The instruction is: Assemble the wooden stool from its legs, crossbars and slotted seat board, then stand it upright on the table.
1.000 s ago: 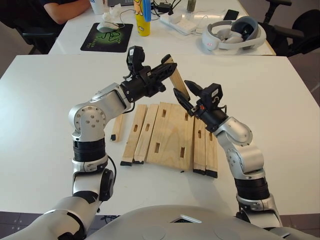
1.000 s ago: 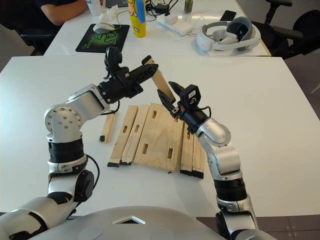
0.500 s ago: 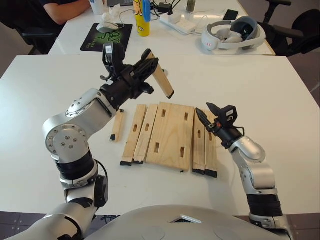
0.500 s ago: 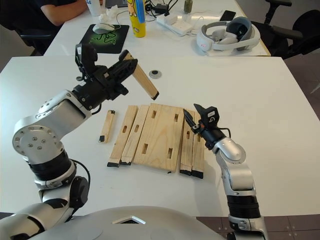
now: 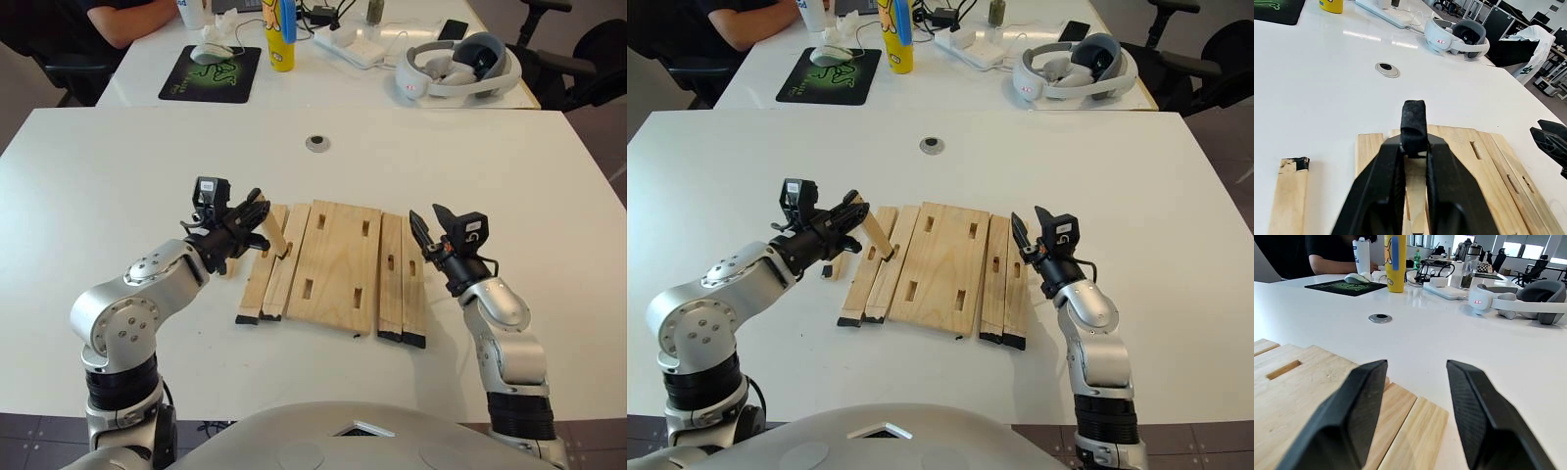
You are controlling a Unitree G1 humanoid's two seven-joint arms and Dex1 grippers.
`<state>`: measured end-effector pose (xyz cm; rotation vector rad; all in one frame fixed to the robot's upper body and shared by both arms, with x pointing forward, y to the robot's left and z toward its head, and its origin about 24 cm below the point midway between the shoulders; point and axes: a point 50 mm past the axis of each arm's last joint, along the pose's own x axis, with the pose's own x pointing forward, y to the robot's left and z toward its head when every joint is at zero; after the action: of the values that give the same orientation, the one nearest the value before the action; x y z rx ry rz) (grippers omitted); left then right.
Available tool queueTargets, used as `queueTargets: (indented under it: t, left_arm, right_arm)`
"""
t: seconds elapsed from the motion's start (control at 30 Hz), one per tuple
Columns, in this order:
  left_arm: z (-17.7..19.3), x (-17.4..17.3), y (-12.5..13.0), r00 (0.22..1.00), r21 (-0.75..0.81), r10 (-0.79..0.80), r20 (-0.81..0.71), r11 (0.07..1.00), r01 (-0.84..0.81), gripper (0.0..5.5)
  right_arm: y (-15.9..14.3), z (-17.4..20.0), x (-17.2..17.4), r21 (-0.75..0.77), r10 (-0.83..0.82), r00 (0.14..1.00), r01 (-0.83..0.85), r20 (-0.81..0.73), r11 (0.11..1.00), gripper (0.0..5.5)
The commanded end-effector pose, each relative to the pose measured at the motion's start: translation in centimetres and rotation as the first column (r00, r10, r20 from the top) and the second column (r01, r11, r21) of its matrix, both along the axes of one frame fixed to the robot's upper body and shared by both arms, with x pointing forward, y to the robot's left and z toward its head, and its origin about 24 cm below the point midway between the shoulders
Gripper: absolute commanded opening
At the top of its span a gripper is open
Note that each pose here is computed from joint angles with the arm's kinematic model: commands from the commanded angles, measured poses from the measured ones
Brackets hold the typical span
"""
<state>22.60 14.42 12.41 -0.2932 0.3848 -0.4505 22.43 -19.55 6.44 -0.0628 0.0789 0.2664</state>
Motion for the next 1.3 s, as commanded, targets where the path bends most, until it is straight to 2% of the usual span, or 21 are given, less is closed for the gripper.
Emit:
queueTargets:
  t: [0.03, 0.47, 0.87, 1.3]
  left_arm:
    - [-0.4, -0.5, -0.3, 0.999, -0.034, 0.048, -0.004, 0.998, -0.048, 0.42]
    - [-1.2, -0.8, -0.6, 0.983, -0.058, 0.182, 0.031, 0.982, -0.180, 0.42]
    - [-1.8, -1.1, -0.1, 0.973, -0.017, 0.226, 0.044, 0.974, -0.226, 0.42]
    - [-1.9, -0.8, -1.1, 0.971, -0.036, 0.234, 0.052, 0.972, -0.233, 0.42]
  right_arm:
    - [0.4, 0.4, 0.6, 0.000, 0.039, 0.999, -0.039, 0.003, 0.999, 2.23]
    - [1.5, 0.7, 2.1, -0.005, 0.164, 0.986, -0.164, -0.016, 0.986, 2.23]
    - [2.0, 0.9, 2.3, -0.006, 0.216, 0.976, -0.216, -0.024, 0.976, 2.23]
    - [2.7, 0.9, 2.5, -0.001, 0.249, 0.968, -0.249, -0.033, 0.968, 2.23]
